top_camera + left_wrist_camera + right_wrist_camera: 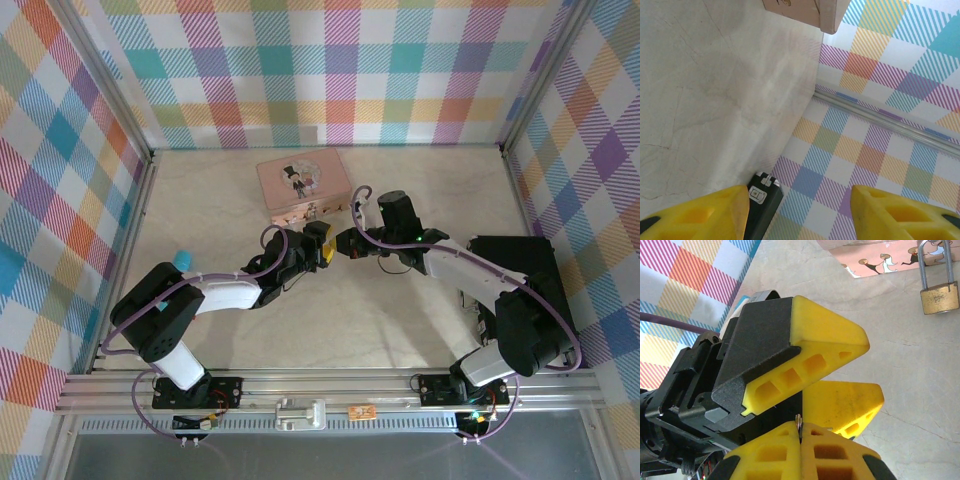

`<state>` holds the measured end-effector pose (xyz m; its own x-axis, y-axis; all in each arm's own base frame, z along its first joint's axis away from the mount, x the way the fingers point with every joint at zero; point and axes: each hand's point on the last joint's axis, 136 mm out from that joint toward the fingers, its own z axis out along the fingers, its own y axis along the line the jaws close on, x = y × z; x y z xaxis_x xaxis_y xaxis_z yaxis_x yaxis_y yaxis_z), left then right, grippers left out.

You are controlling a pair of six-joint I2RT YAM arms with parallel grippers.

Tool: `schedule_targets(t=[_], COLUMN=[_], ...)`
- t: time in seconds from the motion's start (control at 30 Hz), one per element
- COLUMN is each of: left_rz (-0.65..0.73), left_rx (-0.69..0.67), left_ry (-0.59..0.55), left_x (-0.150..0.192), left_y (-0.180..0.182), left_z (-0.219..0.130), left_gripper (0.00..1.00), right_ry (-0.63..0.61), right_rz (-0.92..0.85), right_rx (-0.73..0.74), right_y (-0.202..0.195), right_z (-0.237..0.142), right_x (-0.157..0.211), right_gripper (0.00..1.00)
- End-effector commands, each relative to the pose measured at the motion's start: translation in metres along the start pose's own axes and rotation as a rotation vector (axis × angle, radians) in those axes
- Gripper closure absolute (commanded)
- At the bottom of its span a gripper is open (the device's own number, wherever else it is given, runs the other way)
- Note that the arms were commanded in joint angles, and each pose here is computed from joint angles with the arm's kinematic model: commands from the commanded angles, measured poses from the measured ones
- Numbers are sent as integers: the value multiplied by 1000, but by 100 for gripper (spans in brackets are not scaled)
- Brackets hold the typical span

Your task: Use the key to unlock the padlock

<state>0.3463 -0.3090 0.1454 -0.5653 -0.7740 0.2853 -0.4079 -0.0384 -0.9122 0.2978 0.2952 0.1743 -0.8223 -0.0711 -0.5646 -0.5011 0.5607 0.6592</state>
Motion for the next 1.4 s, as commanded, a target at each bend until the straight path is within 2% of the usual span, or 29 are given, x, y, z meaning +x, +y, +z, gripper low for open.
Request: schedule_targets(t=[0.0,0.07,0.13,0.3,0.47,1.07,1.27,1.37], left_rz=[-48,-68,-82,-99,-103,-110,-114,-112], left_rx=[22,16,17,41,45,44,45,43], left_ry=[26,37,52,58,32,36,43,51], left_x=[7,8,11,13,7,6,7,8], left_y=[-6,-4,-4,-10,-9,-4,-3,-2], left_z=[-2,-1,0,-4,-9,-6,-2,1], left_gripper=[41,35,34,34,39,70,89,91], right_ry=[-12,-20,-23,-9,-6,0,-9,-12], right_rz=[-28,-27,-28,-12,-7,-13,-29,-33], right_rx=[-15,-18,-27,-35,-37,-24,-10,-5], right_y=[5,6,8,5,4,4,6,6], right_z=[-7,-7,-6,0,-1,-7,-11,-13], right_x=[-3,-4,-6,-5,-2,4,1,1], right_gripper=[100,100,100,100,100,100,100,100])
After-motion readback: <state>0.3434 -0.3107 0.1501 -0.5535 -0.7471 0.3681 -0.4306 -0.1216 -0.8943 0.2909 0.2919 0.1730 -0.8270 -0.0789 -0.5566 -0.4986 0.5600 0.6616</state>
